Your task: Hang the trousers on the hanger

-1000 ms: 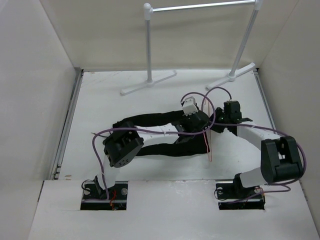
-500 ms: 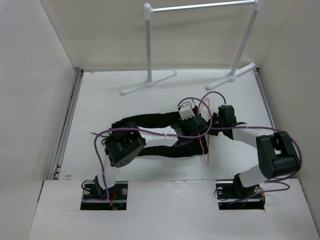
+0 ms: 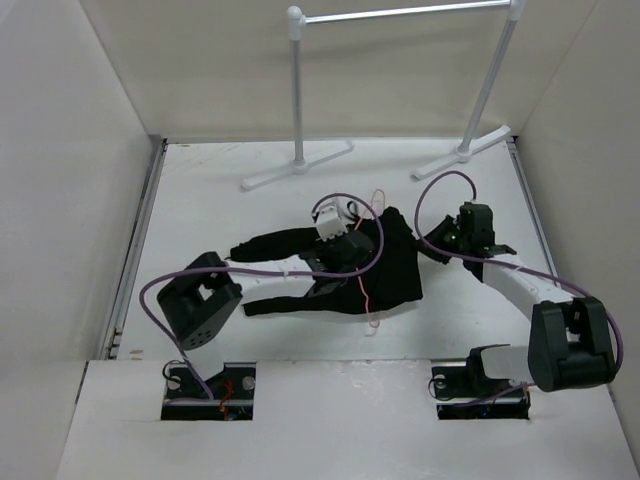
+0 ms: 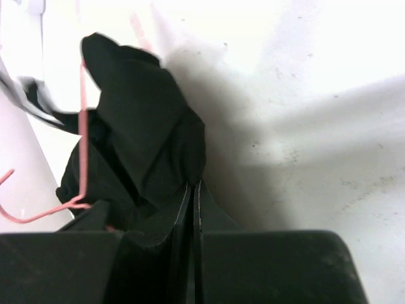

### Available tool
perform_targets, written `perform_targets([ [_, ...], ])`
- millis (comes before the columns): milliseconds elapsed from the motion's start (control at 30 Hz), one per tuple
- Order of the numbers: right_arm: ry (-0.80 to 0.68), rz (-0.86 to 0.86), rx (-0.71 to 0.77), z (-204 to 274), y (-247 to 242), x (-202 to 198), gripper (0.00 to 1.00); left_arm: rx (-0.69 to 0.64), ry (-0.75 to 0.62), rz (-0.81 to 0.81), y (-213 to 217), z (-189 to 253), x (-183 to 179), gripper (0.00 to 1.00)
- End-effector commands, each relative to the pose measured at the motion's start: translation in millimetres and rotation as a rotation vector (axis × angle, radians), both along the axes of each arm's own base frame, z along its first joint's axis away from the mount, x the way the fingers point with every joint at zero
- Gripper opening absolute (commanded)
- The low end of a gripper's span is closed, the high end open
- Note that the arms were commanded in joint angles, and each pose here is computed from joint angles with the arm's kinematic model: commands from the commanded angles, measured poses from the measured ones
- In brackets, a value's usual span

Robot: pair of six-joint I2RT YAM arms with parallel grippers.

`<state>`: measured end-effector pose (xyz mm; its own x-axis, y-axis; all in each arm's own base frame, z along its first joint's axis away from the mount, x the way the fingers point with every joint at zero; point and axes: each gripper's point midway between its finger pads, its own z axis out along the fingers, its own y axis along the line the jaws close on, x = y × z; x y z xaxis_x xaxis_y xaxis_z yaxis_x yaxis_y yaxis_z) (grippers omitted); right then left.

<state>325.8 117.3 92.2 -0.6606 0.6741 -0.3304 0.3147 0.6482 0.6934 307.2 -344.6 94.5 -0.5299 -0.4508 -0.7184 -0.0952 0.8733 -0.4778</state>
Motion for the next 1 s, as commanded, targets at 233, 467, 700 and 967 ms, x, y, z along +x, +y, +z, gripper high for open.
perform_targets([
  [233, 0.024, -0.067, -0.011, -12.1, -17.4, 2.1, 0.03, 0.158, -0.046, 0.154, 111.8, 19.3, 0.2, 0.0],
  [467, 0.044, -0.078, -0.019, -23.7, -20.9, 0.1, 0.04, 0.175, -0.052, 0.124, 116.2, 23.3, 0.7, 0.01],
  [700, 0.069, -0.087, -0.025, -33.3, -22.6, -1.0, 0.06, 0.207, -0.091, 0.076, 100.1, 41.1, 9.3, 0.01],
  [967, -0.008, -0.069, -0.032, 6.2, -22.0, -1.6, 0.5, 0.229, -0.208, -0.013, 78.9, 119.4, 9.4, 0.0],
])
